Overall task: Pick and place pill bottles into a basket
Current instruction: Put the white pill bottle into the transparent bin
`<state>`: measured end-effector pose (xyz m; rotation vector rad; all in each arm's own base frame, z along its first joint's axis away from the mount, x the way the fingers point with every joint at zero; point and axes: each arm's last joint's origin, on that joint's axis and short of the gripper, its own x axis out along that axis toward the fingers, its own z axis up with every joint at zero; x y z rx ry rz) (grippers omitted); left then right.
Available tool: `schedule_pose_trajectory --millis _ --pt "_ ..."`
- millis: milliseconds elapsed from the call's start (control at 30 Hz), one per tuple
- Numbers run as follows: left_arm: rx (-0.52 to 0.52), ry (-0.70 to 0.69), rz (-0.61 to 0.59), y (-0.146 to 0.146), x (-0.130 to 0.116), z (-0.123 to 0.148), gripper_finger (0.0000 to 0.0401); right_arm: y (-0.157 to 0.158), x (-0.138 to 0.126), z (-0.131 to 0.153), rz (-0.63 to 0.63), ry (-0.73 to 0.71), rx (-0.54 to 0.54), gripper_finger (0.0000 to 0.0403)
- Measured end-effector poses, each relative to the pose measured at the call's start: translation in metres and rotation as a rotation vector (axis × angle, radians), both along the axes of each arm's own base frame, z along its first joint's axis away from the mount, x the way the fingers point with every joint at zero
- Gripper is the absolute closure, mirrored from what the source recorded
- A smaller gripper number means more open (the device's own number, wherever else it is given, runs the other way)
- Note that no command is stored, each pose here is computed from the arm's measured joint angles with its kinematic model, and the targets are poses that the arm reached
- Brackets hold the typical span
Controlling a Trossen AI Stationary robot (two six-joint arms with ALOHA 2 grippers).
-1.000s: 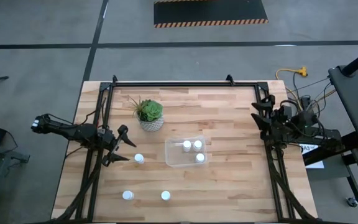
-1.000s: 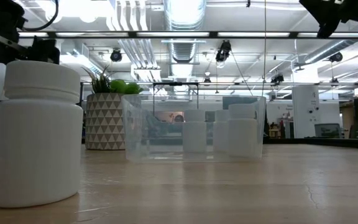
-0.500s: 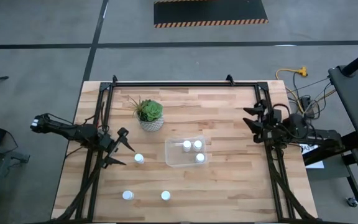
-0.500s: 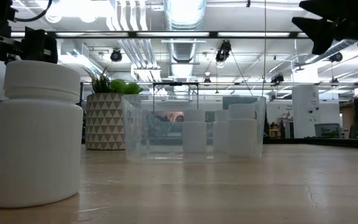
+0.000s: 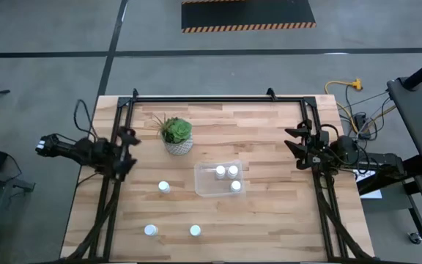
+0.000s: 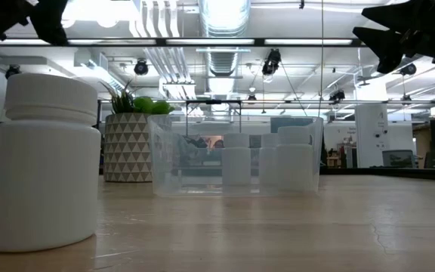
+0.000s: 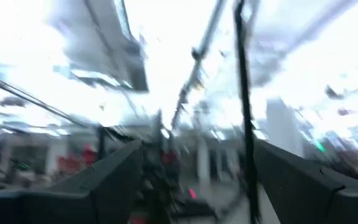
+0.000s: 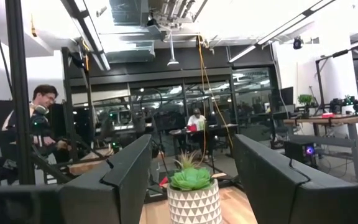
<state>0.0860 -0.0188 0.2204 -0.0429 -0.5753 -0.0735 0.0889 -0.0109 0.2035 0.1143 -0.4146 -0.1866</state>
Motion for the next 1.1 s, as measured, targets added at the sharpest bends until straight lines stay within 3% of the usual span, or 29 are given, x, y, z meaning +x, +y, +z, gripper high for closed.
schedule_pose_trajectory --millis 167,367,633,1100 --pt "-0.12 -0.126 0.102 0.006 -0.008 0.011 0.0111 0.0 0.001 -0.001 -0.003 0.012 -0.005 0.0188" --pt "-0.161 -0.241 0.099 0.008 -0.015 0.021 0.0111 0.0 0.002 -0.003 -0.004 0.035 0.0 0.0188" --pt "-0.191 -0.281 0.115 0.008 -0.013 0.05 0.0111 0.0 0.004 -0.01 -0.003 0.111 0.006 0.0188" --pt "-0.211 -0.299 0.128 0.0 0.02 0.139 0.0111 -0.001 0.008 -0.035 0.001 0.383 0.022 0.0188"
